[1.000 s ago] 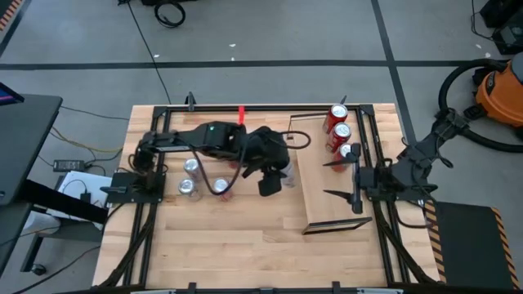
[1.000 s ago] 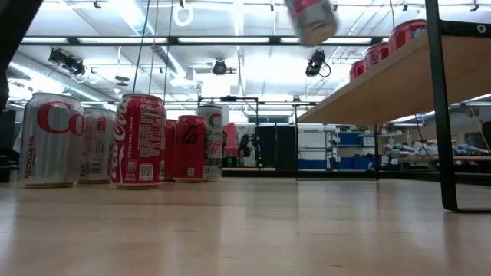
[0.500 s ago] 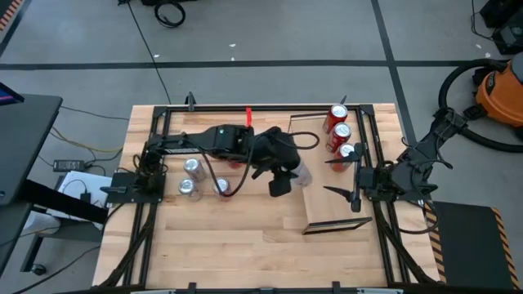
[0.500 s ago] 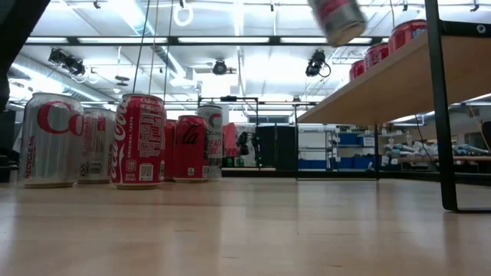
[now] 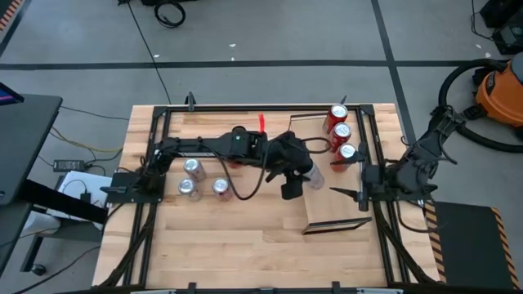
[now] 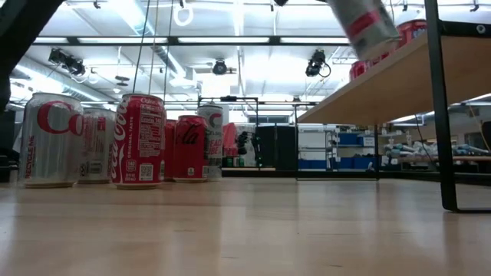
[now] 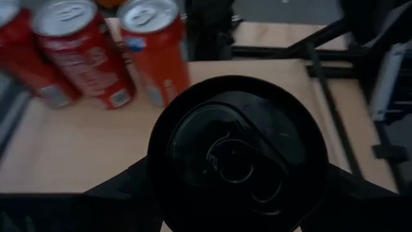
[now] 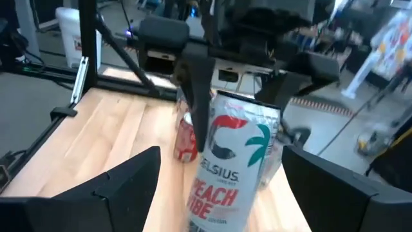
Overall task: Place canned beverage on shelf
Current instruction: Put the bottom white pink soda can on the shelf
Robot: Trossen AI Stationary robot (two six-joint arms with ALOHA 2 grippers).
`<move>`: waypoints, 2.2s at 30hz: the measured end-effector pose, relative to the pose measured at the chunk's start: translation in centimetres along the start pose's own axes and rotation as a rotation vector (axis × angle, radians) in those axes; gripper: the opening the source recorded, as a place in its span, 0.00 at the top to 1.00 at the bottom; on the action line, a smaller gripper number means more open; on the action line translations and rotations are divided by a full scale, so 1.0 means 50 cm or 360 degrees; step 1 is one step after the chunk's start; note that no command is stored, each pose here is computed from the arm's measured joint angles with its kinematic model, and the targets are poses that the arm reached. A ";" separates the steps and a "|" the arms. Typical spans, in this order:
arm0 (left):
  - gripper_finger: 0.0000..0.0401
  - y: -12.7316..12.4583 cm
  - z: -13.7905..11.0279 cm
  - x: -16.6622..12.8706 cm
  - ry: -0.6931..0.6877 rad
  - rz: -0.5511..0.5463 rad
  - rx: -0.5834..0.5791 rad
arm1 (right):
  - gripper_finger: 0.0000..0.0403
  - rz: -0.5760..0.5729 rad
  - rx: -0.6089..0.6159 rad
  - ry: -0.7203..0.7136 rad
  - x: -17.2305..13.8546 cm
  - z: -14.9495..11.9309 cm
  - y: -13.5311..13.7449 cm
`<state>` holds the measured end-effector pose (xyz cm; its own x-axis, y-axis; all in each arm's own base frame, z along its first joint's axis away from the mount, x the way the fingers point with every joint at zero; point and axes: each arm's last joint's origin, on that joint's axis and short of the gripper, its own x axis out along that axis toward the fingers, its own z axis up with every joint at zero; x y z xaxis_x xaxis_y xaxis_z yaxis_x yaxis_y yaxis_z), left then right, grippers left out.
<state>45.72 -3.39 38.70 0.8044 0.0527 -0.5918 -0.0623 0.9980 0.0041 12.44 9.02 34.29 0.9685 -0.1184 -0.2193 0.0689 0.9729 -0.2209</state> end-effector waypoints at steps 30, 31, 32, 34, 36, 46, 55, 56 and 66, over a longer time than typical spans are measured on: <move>0.35 0.003 -0.015 0.050 0.0054 -0.0097 0.0019 | 0.17 0.0175 0.0176 -0.0004 -0.036 -0.007 -0.007; 0.35 0.004 -0.016 0.050 0.0059 -0.0094 0.0025 | 0.17 0.0146 0.0161 0.0005 -0.033 -0.008 -0.004; 0.35 0.004 -0.017 0.050 0.0063 -0.0093 0.0030 | 0.17 0.0113 0.0146 0.0012 -0.029 -0.008 0.000; 0.35 0.004 -0.019 0.050 0.0080 -0.0089 0.0044 | 0.17 0.0082 0.0111 0.0039 -0.020 -0.010 0.012; 0.35 0.001 -0.021 0.047 0.0103 -0.0088 0.0079 | 0.17 0.0075 0.0103 0.0060 -0.012 -0.009 0.023; 0.35 0.000 -0.023 0.042 0.0124 -0.0046 0.0253 | 0.17 -0.0061 0.0061 0.0241 0.018 -0.038 0.057; 0.35 -0.012 -0.023 0.039 0.0119 -0.0054 0.0321 | 0.17 -0.0252 0.0109 0.0331 0.059 -0.054 0.064; 0.35 -0.015 -0.024 0.038 0.0124 -0.0060 0.0330 | 0.17 -0.0259 0.0119 0.0343 0.065 -0.055 0.064; 0.35 -0.035 -0.021 0.029 0.0094 -0.0056 0.0354 | 0.14 -0.0181 0.0220 0.0446 0.118 -0.059 0.060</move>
<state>46.39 -5.10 36.98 0.7675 0.0223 -0.6406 0.1019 0.9825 0.1562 17.68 10.67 29.55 0.8505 -0.2589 -0.4578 0.2230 0.9659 -0.1319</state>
